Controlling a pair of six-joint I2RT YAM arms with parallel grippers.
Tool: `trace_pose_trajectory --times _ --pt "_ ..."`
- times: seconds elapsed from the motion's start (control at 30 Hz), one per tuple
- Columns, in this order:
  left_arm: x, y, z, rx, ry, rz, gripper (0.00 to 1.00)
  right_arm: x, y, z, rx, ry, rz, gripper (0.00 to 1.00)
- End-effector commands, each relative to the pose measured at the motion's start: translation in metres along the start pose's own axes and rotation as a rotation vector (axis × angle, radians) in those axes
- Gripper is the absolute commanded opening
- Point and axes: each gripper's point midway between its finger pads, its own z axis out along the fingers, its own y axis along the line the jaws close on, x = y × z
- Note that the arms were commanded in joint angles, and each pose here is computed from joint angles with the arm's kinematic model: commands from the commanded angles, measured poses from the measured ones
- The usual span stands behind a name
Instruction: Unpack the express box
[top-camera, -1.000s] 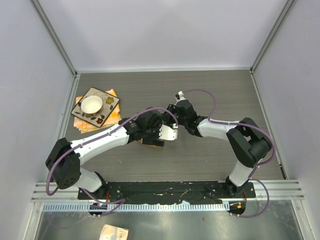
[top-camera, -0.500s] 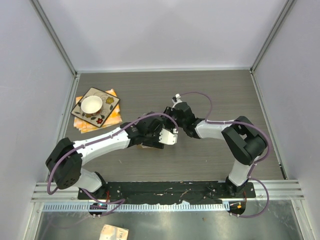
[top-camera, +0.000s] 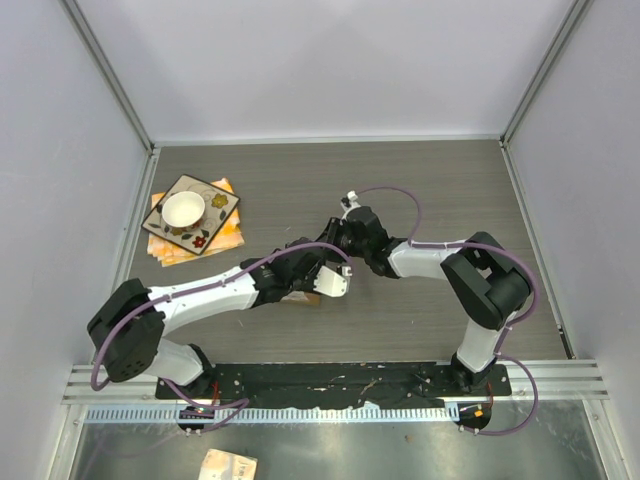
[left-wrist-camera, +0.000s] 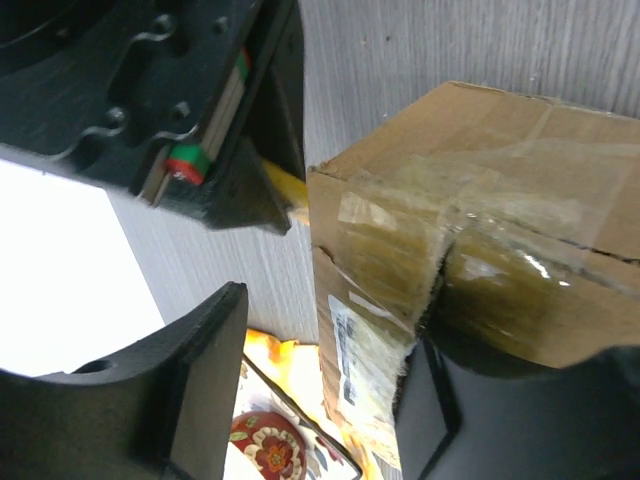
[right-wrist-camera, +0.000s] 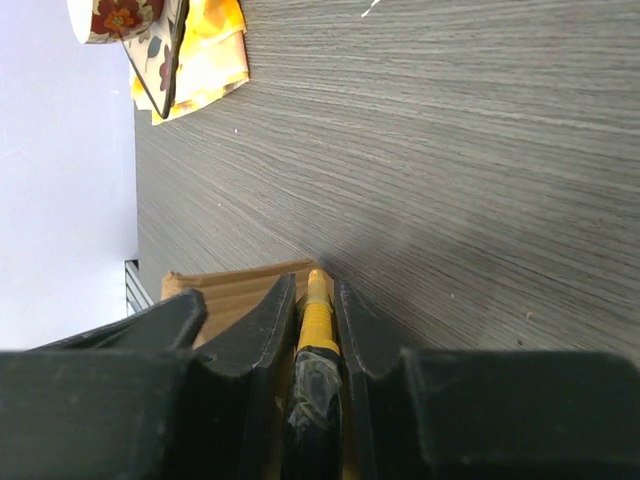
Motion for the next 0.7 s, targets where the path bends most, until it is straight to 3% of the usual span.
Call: trace_pose_trajectory --times 0.0,0.1,0.27,0.43,0.53,0.57,0.67 --pt "-0.005 0.025 -0.015 -0.103 -0.011 -0.029 0.56 -0.014 0.020 -0.009 -0.034 -0.047 -0.042 0.01" --pt "-0.004 0.029 -0.022 -0.119 -0.007 -0.053 0.51 -0.019 0.019 -0.017 -0.015 -0.068 -0.050 0.01" --pt "0.008 0.033 -0.034 -0.159 0.037 -0.079 0.33 -0.040 -0.001 -0.046 0.074 -0.190 -0.038 0.01" --pt "0.019 0.038 -0.056 -0.214 0.046 -0.096 0.26 -0.062 0.009 -0.103 0.080 -0.341 -0.049 0.01" --pt "0.024 0.044 -0.070 -0.249 0.051 -0.113 0.13 -0.072 0.010 -0.134 0.101 -0.436 -0.061 0.01" --pt "0.024 0.050 -0.079 -0.277 0.037 -0.134 0.04 -0.068 0.006 -0.140 0.103 -0.438 -0.063 0.01" --pt "0.016 0.054 -0.104 -0.298 -0.070 -0.173 0.00 -0.067 0.021 -0.166 0.038 -0.483 -0.070 0.01"
